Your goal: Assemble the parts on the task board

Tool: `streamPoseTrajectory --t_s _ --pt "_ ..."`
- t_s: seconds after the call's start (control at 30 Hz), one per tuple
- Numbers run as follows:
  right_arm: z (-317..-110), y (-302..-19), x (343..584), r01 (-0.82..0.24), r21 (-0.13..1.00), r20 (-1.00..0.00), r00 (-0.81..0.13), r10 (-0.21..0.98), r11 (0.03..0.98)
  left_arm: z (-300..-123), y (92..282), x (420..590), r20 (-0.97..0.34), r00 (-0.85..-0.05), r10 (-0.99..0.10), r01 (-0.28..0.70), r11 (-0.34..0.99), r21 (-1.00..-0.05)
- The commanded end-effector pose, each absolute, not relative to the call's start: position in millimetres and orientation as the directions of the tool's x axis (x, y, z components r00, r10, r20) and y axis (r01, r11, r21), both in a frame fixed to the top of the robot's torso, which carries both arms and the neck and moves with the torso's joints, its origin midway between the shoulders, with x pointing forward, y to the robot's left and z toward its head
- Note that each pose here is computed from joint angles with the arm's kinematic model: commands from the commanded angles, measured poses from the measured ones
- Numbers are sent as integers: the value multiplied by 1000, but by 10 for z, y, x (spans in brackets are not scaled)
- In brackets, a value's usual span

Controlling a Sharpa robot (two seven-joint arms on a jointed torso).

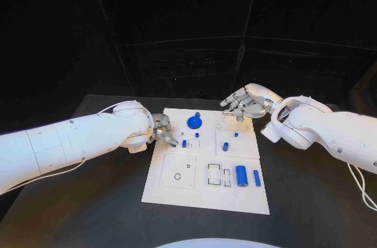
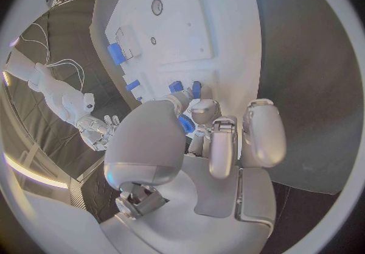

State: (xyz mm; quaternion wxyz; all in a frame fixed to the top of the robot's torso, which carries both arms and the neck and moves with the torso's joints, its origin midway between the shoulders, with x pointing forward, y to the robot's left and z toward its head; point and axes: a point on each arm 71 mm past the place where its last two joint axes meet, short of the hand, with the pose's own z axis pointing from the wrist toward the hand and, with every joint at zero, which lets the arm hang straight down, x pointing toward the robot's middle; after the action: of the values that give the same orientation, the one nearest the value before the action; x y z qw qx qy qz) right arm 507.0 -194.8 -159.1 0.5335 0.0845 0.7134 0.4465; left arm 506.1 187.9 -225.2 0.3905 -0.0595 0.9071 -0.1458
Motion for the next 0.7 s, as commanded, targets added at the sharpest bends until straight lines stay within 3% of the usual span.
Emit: streamPoseTrajectory --t_s 0.03,0.7 --pt "-1579 -1938 5069 -363 727 -686 -420 594 583 -2291 1884 5034 -679 -707 -196 11 958 -287" --pt "-1579 -1942 5065 -362 727 -686 -421 593 584 -2334 1824 5050 -671 -718 -185 13 960 -279"
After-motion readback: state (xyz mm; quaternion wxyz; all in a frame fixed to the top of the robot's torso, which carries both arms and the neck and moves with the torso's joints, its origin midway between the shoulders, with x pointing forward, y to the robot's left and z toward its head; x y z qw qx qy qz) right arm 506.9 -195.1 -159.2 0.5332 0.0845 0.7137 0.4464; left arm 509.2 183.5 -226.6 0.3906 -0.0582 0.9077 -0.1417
